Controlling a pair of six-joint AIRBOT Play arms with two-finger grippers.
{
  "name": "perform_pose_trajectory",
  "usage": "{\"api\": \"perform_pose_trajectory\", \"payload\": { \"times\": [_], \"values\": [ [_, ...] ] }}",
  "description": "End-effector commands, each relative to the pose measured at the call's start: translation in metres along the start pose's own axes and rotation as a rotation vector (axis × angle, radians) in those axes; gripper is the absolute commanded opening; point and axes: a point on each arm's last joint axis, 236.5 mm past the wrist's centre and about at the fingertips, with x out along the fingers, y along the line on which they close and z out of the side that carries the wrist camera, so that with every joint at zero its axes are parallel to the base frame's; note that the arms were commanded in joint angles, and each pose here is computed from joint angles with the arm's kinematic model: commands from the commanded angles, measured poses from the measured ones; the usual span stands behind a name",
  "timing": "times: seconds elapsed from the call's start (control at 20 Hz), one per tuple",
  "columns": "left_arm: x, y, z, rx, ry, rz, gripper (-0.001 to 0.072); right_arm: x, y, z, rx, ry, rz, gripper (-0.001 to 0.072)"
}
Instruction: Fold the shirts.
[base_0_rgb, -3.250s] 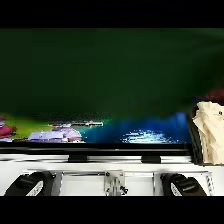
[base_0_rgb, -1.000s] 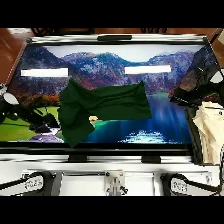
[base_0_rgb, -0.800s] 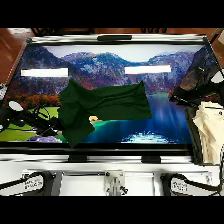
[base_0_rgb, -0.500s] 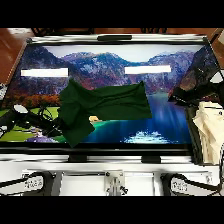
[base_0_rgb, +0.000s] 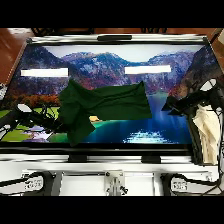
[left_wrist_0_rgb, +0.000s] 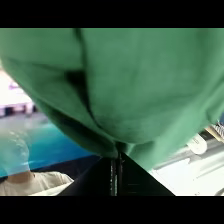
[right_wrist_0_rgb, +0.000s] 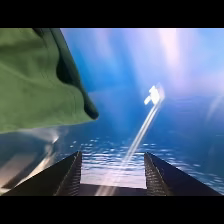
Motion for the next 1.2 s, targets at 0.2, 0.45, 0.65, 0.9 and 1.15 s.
{"api": "perform_pose_trajectory", "payload": {
  "times": [0.2,0.45,0.65,0.9,1.15],
  "values": [
    [-0.027,-0.019,0.001,0.069,-0.075,-0.013,0.0031,0.049,0.018,0.012,0.101,0.031,0.137,0.0508],
    [-0.031,-0.022,0.001,0.077,-0.091,-0.013,0.0031,0.076,0.040,0.009,0.048,0.039,0.116,0.0508],
    [-0.031,-0.022,0.001,0.078,-0.092,-0.013,0.0030,0.090,0.062,-0.005,0.027,0.079,0.115,0.0507],
    [-0.036,-0.022,0.004,0.097,-0.116,0.002,0.0030,0.098,0.078,-0.008,0.061,0.066,0.098,0.0061],
    [-0.144,-0.069,0.047,0.342,-0.433,0.145,0.0029,-0.003,0.127,0.018,-0.289,-0.139,0.154,0.0060]
  ]
}}
